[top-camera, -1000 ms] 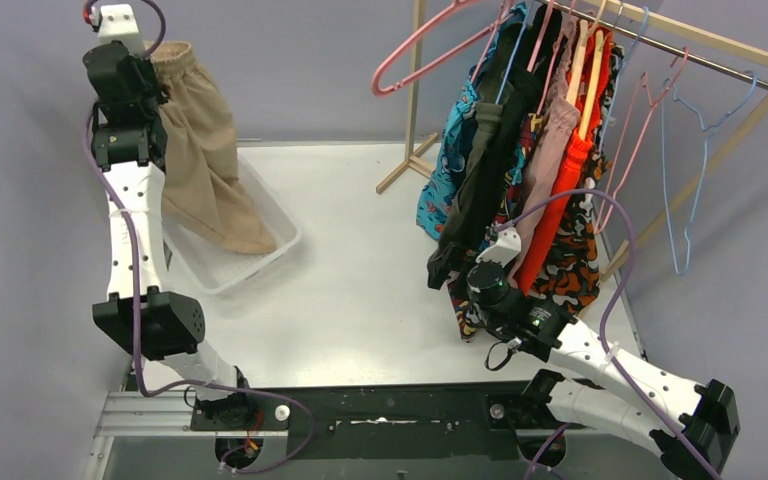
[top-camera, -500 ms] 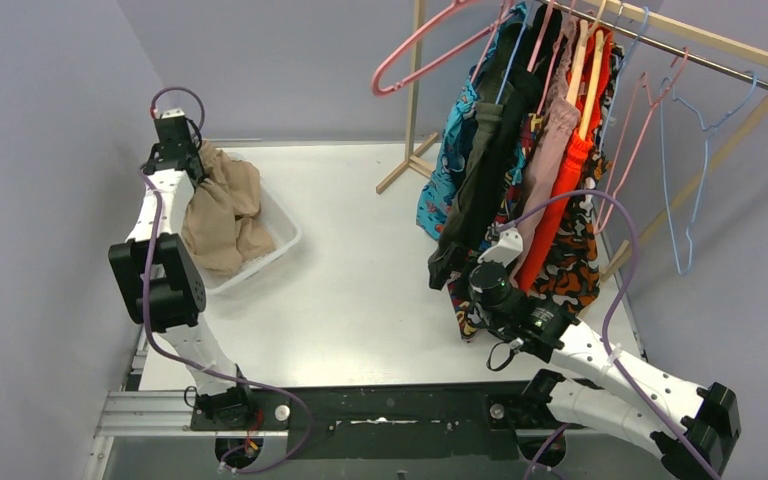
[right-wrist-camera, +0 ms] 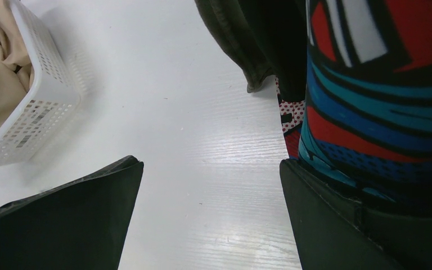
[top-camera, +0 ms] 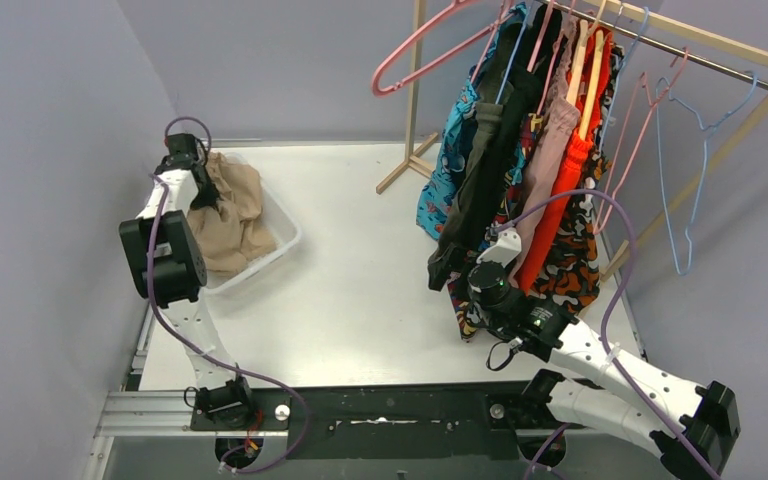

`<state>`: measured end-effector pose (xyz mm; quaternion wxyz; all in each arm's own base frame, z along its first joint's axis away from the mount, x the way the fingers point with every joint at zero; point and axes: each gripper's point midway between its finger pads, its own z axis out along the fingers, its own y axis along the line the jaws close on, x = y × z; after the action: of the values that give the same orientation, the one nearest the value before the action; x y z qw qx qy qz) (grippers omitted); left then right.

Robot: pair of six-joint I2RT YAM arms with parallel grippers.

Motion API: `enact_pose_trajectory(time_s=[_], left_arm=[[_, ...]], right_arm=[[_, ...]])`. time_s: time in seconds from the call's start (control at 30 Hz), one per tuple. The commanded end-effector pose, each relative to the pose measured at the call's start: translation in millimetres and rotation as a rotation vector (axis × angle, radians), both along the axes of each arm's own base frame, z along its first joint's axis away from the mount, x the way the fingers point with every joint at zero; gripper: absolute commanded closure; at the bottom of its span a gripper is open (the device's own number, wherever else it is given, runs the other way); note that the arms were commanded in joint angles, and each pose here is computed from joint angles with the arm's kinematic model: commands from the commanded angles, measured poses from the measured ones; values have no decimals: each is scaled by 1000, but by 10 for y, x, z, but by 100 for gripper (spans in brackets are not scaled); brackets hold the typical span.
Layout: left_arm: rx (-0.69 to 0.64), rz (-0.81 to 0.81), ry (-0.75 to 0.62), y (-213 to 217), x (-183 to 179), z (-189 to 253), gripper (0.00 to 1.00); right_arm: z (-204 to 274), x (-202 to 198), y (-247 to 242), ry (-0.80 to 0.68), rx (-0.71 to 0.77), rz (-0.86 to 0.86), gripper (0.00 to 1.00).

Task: Remove the shorts from the hanger
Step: Place the shorts in the basket.

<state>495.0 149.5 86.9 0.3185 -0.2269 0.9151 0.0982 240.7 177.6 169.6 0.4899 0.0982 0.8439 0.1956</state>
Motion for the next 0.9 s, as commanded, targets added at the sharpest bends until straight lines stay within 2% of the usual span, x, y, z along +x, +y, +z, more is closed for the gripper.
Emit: enact_pose_trajectory(time_s=[0.0,0.17,0.27,0.4,0.47,0.53,0.67,0.8,0.87], left_arm=[[-65,-123,44,-549,64,-177,100],[-82,-306,77,-1182,267,-296,100],[-23,-416,95,-1550,374,-292,100],[30,-393,109,-1637,424,-243,100],[31,-348,68,-1559,432,-67,100],[13,-331,5,-1512,432,166,93],[-25,-325,-137,-1465,338,704,57],[-23,-340,-219,-1453,221,1116,41],[-17,-346,-242,-1459,169,1266,37]], right_arm=[[106,45,7,-21,23,-13,2],[124,25,-32,-18,32,-26,2],[136,12,-50,-21,43,-30,2],[174,-6,-36,-27,61,-19,2],[194,-15,-10,-26,64,-2,2],[200,-19,13,-23,64,9,2],[163,3,21,-8,45,4,2],[135,29,60,8,32,9,2],[138,36,82,13,33,12,2]])
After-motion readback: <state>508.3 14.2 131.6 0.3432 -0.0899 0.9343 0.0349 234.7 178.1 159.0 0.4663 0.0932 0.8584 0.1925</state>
